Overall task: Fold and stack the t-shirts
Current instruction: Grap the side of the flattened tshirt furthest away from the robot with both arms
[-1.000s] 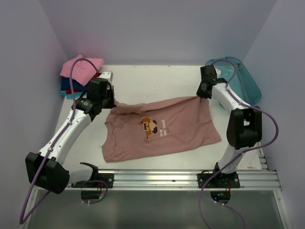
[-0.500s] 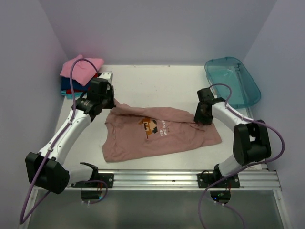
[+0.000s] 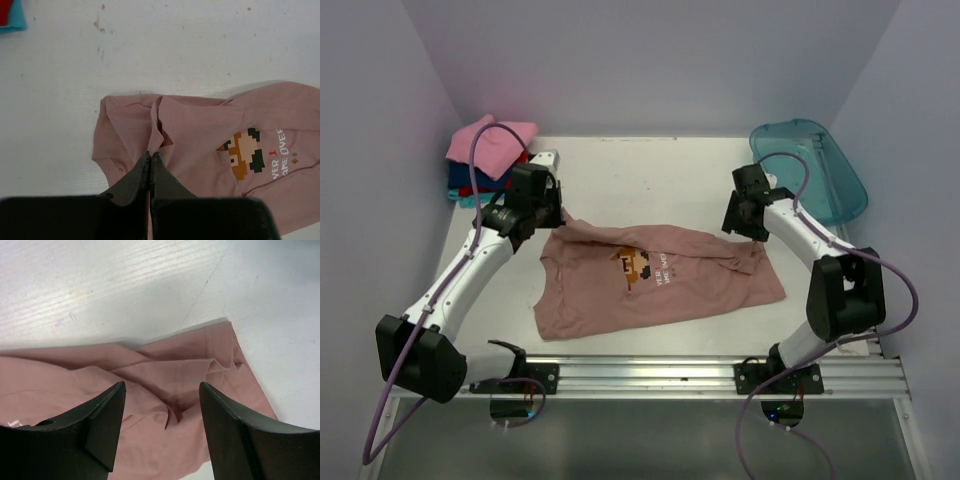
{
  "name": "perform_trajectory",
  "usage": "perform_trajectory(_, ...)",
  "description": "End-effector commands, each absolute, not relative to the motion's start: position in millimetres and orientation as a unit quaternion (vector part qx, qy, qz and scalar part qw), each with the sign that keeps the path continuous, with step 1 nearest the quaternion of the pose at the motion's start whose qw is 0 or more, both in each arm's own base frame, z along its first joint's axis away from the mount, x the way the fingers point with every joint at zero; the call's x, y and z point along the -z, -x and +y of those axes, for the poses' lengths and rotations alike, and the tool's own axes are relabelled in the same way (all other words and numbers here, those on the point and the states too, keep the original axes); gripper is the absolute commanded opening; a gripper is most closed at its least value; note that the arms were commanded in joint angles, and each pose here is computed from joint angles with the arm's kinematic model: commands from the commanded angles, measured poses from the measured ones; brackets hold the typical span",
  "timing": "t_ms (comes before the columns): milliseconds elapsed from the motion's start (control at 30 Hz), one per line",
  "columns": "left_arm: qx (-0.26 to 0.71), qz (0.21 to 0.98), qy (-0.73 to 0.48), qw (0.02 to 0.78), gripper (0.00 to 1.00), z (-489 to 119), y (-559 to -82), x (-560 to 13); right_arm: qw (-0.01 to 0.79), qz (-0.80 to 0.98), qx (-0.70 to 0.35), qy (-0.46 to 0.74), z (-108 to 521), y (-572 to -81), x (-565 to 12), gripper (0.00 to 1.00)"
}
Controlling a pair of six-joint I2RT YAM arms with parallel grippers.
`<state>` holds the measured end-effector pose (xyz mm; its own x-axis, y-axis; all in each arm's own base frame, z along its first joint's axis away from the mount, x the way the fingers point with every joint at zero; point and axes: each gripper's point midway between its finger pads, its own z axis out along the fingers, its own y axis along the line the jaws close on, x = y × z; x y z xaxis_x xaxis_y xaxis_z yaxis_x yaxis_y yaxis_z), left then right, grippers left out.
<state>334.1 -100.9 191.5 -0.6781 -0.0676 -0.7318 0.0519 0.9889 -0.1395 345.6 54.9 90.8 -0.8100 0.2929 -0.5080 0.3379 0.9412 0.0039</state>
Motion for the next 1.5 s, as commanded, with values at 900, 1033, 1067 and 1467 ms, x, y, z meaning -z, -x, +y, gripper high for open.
perform_trajectory(900, 0.065, 0.905, 0.007, 0.419, 0.0, -95, -330, -202, 0.199, 0.946, 0.115, -0.229, 32, -325, -13, 0.33)
perform_trajectory(1033, 0.063, 0.905, 0.008, 0.421, 0.0, -93, -329, -203, 0.203, 0.946, 0.111, -0.229, 33, -327, -17, 0.14)
perform_trajectory(1067, 0.064, 0.905, 0.009, 0.421, 0.0, -93, -329, -203, 0.207, 0.945, 0.11, -0.229, 33, -328, -20, 0.09)
perform_trajectory(1467, 0.075, 0.904, 0.008, 0.421, 0.0, -97, -329, -203, 0.268, 0.931, 0.106, -0.226, 27, -337, -87, 0.13)
